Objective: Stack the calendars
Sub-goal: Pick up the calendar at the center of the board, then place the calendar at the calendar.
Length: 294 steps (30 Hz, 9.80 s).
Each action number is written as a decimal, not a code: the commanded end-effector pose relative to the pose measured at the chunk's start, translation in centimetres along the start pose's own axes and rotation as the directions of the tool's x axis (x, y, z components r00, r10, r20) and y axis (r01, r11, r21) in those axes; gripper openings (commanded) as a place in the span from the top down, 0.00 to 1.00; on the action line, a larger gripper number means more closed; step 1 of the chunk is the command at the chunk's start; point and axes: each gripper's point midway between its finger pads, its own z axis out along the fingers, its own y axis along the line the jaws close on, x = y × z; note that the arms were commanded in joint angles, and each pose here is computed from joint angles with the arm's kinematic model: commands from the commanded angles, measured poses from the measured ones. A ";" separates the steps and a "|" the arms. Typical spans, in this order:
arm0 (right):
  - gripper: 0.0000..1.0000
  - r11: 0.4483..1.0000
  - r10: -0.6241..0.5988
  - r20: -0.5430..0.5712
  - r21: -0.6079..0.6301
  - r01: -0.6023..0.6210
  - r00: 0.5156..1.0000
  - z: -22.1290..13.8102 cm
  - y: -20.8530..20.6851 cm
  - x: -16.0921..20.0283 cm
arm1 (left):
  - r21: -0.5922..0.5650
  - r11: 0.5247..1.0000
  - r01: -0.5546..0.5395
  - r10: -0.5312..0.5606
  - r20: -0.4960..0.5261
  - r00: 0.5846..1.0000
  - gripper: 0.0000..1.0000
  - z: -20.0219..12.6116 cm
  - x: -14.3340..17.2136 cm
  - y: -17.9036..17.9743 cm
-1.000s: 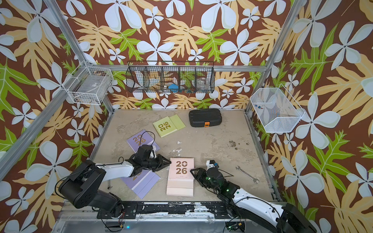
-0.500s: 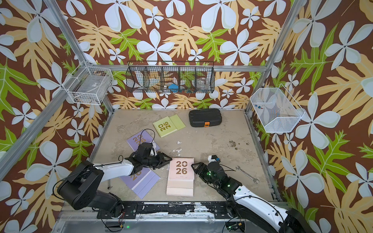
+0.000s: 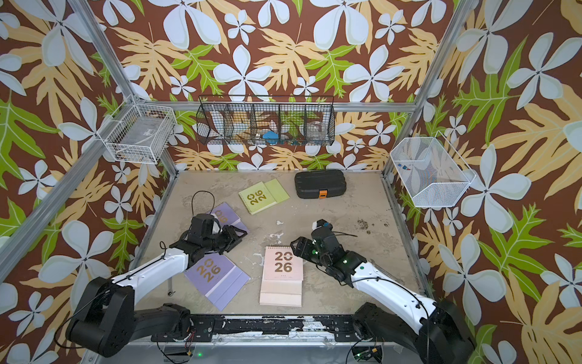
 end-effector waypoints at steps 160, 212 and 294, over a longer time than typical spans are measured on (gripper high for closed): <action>0.19 -0.031 -0.893 0.435 -0.316 0.948 0.116 -2.6 20.1 -10.2 | 0.367 0.165 -0.916 0.951 0.188 0.246 1.00 -4.4 0.4 -13.5; 0.96 0.456 -0.770 0.366 -0.257 0.852 0.523 -3.3 15.4 -15.0 | 0.234 0.156 -0.960 0.908 0.349 0.233 0.36 -5.7 -0.9 -18.0; 0.92 0.858 0.206 0.081 -0.494 -0.140 0.975 -2.4 0.3 1.5 | 0.284 0.957 -0.062 0.094 -0.098 0.991 0.28 0.5 10.1 -2.3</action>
